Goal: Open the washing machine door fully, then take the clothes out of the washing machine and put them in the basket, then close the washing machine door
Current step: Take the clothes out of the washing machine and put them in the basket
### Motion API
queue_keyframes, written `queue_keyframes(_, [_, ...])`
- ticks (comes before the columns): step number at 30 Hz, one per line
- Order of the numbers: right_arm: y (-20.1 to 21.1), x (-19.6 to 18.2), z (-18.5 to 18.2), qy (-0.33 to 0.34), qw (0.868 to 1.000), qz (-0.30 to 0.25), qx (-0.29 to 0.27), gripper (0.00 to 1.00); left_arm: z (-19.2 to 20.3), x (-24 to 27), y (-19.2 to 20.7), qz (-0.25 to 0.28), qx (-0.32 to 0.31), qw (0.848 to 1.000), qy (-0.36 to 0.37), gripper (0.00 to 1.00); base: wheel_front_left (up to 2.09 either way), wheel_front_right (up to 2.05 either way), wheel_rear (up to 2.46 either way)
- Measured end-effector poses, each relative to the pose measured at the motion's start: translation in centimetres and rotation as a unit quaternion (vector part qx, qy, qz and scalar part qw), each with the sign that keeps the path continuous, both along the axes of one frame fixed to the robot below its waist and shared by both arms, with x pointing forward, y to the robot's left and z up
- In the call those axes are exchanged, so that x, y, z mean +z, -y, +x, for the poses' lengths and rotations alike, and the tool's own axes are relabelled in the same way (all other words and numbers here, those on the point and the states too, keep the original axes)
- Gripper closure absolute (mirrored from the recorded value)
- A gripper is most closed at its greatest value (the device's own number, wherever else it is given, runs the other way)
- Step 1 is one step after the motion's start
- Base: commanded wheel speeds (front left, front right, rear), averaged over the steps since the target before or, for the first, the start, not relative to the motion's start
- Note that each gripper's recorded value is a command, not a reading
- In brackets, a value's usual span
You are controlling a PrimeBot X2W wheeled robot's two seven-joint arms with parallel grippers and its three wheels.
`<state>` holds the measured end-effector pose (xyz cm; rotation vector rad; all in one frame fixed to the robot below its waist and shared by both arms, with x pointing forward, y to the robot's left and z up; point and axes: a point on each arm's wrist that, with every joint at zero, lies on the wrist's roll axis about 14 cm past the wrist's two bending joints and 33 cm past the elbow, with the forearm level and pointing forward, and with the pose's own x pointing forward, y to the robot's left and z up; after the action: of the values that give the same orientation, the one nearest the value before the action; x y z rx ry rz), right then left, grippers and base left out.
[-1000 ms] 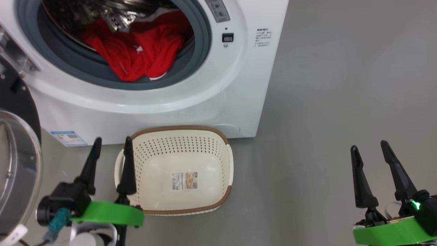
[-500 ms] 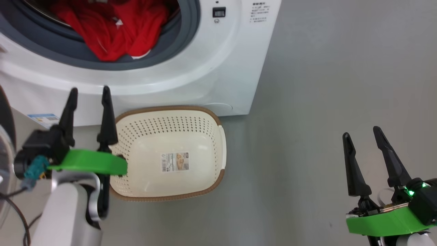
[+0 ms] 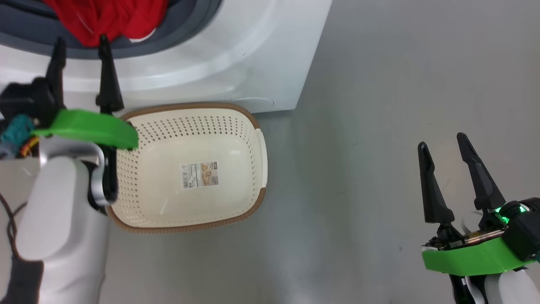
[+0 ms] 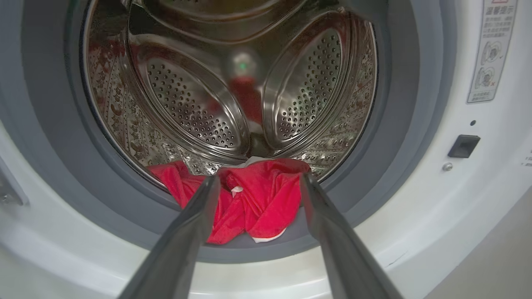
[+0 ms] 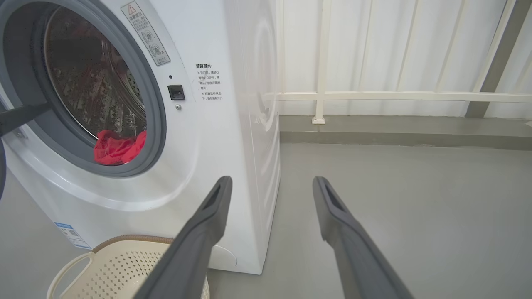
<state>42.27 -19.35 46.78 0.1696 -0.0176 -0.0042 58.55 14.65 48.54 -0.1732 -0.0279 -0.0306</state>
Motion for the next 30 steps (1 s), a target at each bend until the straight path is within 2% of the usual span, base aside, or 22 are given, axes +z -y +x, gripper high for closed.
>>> queue_keyframes(11, [0.2, -1.9, 1.1, -0.02, 1.0, -0.004, 0.0, 0.0, 4.7, -2.1, -0.4, 0.011, 0.013, 0.999, -0.035, 0.0, 0.0, 0.0, 0.0])
queue_keyframes(24, [0.7, -3.2, 1.0, -0.04, 0.999, -0.012, -0.007, 0.0, 7.9, -5.3, 0.0, 0.02, 0.014, 0.993, -0.114, 0.0, 0.0, 0.0, 0.0])
queue_keyframes(30, [0.7, -3.5, 0.5, -0.049, 0.999, -0.013, -0.007, 0.0, 8.9, -6.5, -0.8, 0.045, 0.022, 0.987, -0.15, 0.0, 0.0, 0.0, 0.0])
